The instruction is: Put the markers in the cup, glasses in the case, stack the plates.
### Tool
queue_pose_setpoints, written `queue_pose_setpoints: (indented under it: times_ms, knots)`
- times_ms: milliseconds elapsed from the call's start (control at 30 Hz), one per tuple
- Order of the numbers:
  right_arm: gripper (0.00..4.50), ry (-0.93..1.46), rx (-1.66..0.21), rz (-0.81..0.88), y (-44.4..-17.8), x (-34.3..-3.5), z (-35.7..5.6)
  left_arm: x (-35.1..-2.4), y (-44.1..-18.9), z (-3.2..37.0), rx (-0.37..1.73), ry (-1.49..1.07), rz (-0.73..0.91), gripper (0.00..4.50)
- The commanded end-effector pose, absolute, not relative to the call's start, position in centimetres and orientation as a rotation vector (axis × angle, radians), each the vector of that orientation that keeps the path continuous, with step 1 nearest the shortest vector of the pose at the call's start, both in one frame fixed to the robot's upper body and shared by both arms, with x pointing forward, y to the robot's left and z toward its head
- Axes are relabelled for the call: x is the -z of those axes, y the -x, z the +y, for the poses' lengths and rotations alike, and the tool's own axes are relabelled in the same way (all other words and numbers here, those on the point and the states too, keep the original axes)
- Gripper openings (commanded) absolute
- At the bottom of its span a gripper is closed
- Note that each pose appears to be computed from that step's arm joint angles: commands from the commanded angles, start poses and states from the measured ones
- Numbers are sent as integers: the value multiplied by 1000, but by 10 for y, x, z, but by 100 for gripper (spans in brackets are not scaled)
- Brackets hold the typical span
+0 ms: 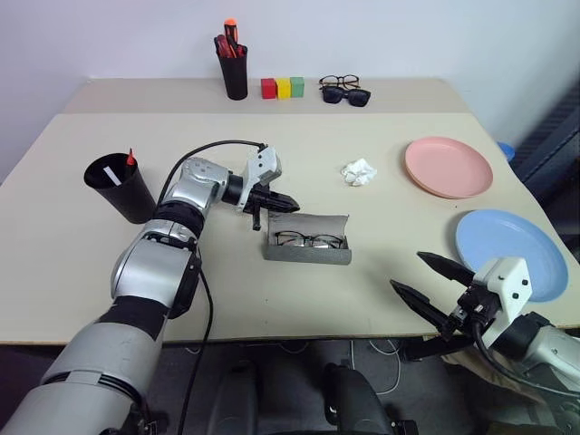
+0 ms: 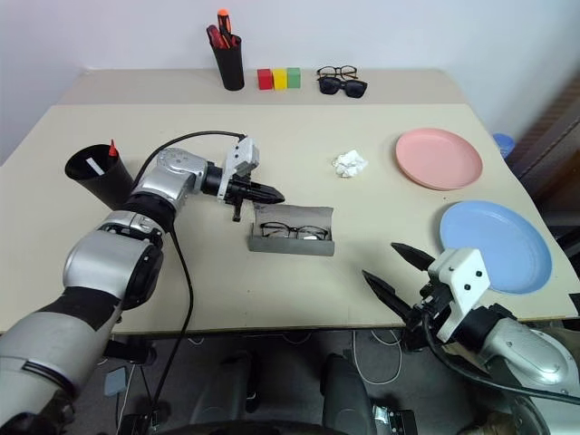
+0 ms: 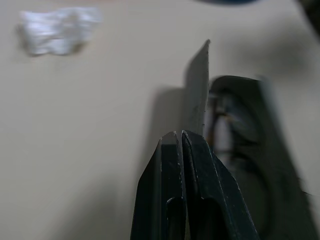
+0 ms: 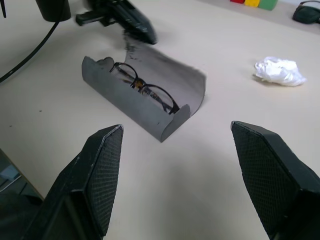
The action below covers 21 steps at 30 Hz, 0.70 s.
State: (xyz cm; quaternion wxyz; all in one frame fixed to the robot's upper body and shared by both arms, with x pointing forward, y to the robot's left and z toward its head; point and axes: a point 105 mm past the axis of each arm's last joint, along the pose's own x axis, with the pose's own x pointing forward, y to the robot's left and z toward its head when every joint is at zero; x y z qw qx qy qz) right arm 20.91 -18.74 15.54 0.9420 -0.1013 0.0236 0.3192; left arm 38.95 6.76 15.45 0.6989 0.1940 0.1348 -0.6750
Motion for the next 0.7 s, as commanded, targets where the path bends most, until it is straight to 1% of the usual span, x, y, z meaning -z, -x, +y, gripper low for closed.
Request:
queue_pose_setpoints:
  times_ms: [33,200,300,433,533,600,667,700]
  knots:
    - [351,221,-656,12,-210,-165,-185,-142,-375,76,1610,-458,381,11]
    - [351,221,-623,25,-220,-165,-187,-110,-359,81,1658,-534,487,11]
    - [351,233,-565,48,-227,-162,-194,-104,-354,81,1660,-541,490,11]
    - [351,242,-431,50,-237,-162,-212,-124,-357,74,1603,-494,347,11]
    - [351,239,-259,66,-247,-157,-243,-174,-359,50,1527,-415,27,11]
    - [351,251,-167,100,-251,-147,-261,-192,-355,37,1489,-382,-99,11]
    - [351,245,-105,136,-255,-136,-274,-195,-350,24,1468,-347,-129,11]
    - [351,250,-81,155,-256,-130,-280,-194,-348,18,1469,-335,-132,34]
